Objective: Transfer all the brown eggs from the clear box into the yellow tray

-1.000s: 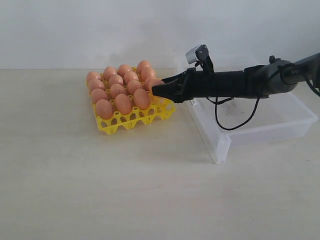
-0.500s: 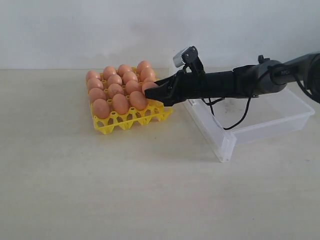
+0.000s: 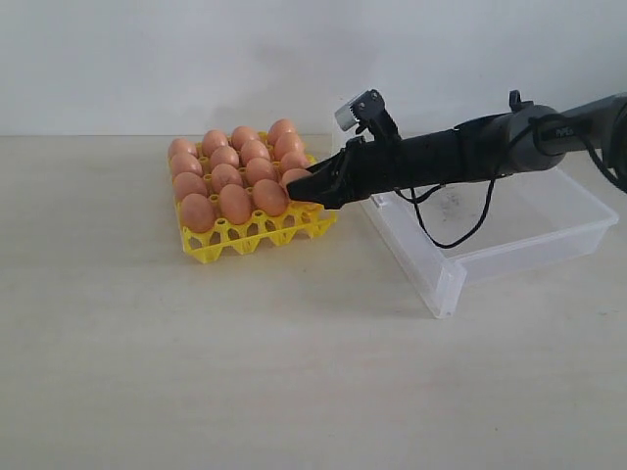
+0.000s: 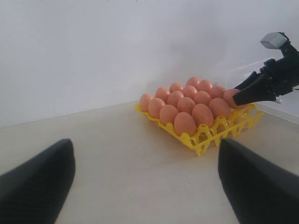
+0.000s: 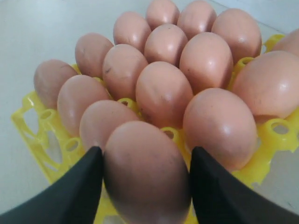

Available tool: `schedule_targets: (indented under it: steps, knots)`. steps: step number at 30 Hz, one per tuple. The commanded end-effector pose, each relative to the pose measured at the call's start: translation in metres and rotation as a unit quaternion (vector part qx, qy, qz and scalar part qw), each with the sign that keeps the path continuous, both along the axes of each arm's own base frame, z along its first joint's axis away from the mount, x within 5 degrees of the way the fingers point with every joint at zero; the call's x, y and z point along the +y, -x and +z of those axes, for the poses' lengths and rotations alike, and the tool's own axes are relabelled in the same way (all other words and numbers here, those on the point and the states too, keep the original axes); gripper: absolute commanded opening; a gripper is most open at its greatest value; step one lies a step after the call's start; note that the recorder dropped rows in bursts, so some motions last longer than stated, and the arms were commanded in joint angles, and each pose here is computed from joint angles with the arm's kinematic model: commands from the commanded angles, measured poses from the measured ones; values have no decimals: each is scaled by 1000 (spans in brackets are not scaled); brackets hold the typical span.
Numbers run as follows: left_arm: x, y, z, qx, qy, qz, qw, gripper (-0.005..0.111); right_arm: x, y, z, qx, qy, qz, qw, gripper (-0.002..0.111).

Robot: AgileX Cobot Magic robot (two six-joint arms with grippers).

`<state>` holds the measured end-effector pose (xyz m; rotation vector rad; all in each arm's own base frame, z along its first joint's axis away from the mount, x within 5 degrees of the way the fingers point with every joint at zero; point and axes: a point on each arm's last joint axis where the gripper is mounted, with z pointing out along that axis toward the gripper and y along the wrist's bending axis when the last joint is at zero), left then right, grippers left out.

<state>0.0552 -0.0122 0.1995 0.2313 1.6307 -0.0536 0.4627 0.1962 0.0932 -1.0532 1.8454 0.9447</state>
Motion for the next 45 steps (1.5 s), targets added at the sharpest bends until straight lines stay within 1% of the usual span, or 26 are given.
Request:
schedule_targets:
  steps: [1, 2, 4, 6, 7, 12, 17, 18, 20, 21, 24, 25, 31, 35, 39, 41, 43, 45]
  knots:
    - [0, 0, -1, 1, 7, -3, 1000, 78, -9, 5, -33, 38, 49, -8, 998, 33]
    - [0, 0, -1, 1, 7, -3, 1000, 78, -9, 5, -33, 38, 50, -8, 998, 44]
    - [0, 0, -1, 1, 7, -3, 1000, 78, -9, 5, -33, 38, 50, -8, 998, 60]
    - [0, 0, -1, 1, 7, -3, 1000, 78, -9, 5, -33, 41, 49, -10, 998, 72]
    - [0, 0, -1, 1, 7, -3, 1000, 78, -9, 5, -33, 41, 49, -10, 998, 74]
    - [0, 0, -1, 1, 7, -3, 1000, 78, -8, 5, -32, 39, 47, -7, 998, 74]
    - [0, 0, -1, 1, 7, -3, 1000, 78, -10, 3, -7, 16, 39, -7, 999, 74]
    - [0, 0, -1, 1, 7, -3, 1000, 78, -10, 2, 1, 10, 41, -6, 999, 71]
    - [0, 0, -1, 1, 7, -3, 1000, 78, -13, 3, 16, -4, 53, 3, 999, 59]
    - [0, 0, -1, 1, 7, -3, 1000, 78, -14, 4, 24, -7, 59, 8, 998, 50]
    - [0, 0, -1, 1, 7, -3, 1000, 78, -17, 8, 42, -4, 80, 17, 997, 16]
    - [0, 0, -1, 1, 7, -3, 1000, 78, -18, 9, 45, -4, 86, 22, 996, 2]
    - [0, 0, -1, 1, 7, -3, 1000, 78, -18, 9, 44, 0, 85, 22, 996, 0]
    - [0, 0, -1, 1, 7, -3, 1000, 78, -18, 3, 37, -5, 97, -10, 995, 0]
    - [0, 0, -1, 1, 7, -3, 1000, 78, -17, 3, 36, -8, 110, -17, 994, 0]
    - [0, 0, -1, 1, 7, -3, 1000, 78, -26, -1, 40, 4, 125, -51, 991, 0]
    - [0, 0, -1, 1, 7, -3, 1000, 78, -42, -6, 49, 9, 151, -88, 985, 0]
    - [0, 0, -1, 1, 7, -3, 1000, 78, -56, -9, 63, 15, 151, -122, 981, 0]
